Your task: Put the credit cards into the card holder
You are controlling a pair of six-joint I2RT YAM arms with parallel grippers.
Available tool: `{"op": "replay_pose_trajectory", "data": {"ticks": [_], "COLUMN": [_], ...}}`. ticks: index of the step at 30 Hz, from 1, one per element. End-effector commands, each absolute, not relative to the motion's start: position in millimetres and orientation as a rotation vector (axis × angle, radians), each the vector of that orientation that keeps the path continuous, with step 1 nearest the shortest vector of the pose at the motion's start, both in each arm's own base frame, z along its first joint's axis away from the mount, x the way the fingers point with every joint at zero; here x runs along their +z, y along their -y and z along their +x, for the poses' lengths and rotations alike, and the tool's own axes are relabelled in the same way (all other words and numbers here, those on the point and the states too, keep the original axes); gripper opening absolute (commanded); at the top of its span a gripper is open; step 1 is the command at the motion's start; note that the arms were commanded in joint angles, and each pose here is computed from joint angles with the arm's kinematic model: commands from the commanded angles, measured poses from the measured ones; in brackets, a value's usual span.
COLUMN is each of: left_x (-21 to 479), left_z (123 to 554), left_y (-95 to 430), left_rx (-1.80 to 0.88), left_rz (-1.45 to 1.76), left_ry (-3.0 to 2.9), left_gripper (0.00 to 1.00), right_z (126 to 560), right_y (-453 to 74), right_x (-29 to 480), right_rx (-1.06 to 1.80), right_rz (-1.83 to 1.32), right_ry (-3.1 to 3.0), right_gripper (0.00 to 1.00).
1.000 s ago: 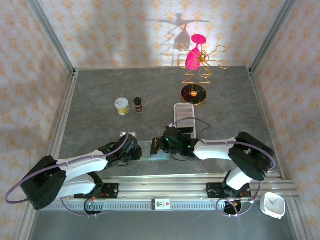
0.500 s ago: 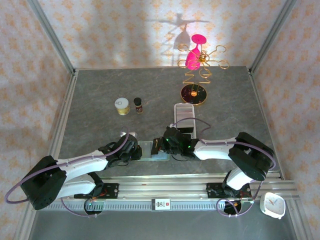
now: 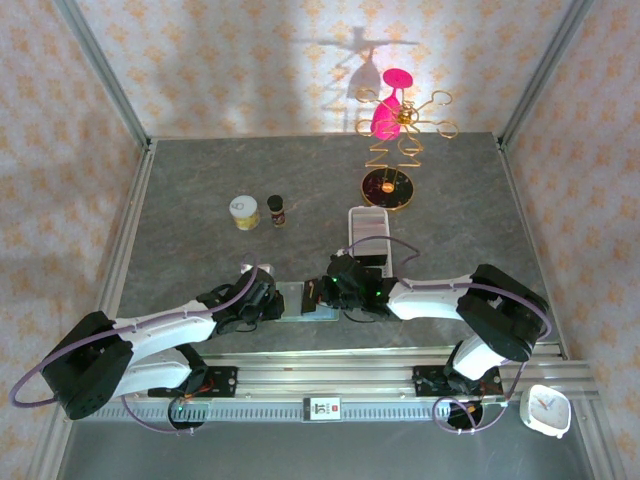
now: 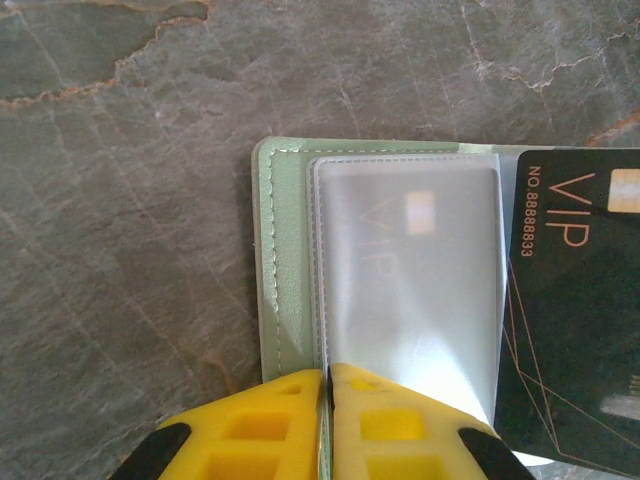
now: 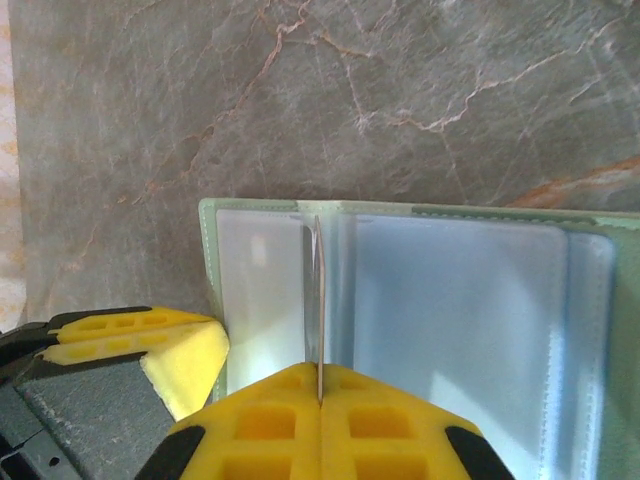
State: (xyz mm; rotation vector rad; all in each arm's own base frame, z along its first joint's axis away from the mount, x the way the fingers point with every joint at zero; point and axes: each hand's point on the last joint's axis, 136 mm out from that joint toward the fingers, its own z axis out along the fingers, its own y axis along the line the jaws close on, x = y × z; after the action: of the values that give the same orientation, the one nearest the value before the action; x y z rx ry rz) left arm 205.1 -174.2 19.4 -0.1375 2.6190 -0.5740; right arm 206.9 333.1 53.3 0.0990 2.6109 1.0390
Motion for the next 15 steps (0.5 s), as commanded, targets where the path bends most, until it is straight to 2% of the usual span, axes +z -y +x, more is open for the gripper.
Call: {"op": "replay_pose_trajectory", "data": {"ticks": [1, 10, 15], "left_x": [10, 9, 8], "left_z": [200, 200, 199], "left_y": [166, 166, 165], "left_rx": [-0.519, -0.520, -0.512], "left_rz": [-0.158, -0.157, -0.158], "left_ry": [-2.641, -2.644, -2.647], "left_gripper": [0.13, 0.13, 0.13], "right_z": [199, 197, 202], "right_y": [-332, -339, -328], "right_x": [45, 44, 42], "right_rx": [1.042, 1.109, 1.028], "right_rz": [0.081, 0.096, 0.132], "right_ry": [-2.636, -2.635, -2.621], "right_gripper": [0.00, 0.00, 0.00]}}
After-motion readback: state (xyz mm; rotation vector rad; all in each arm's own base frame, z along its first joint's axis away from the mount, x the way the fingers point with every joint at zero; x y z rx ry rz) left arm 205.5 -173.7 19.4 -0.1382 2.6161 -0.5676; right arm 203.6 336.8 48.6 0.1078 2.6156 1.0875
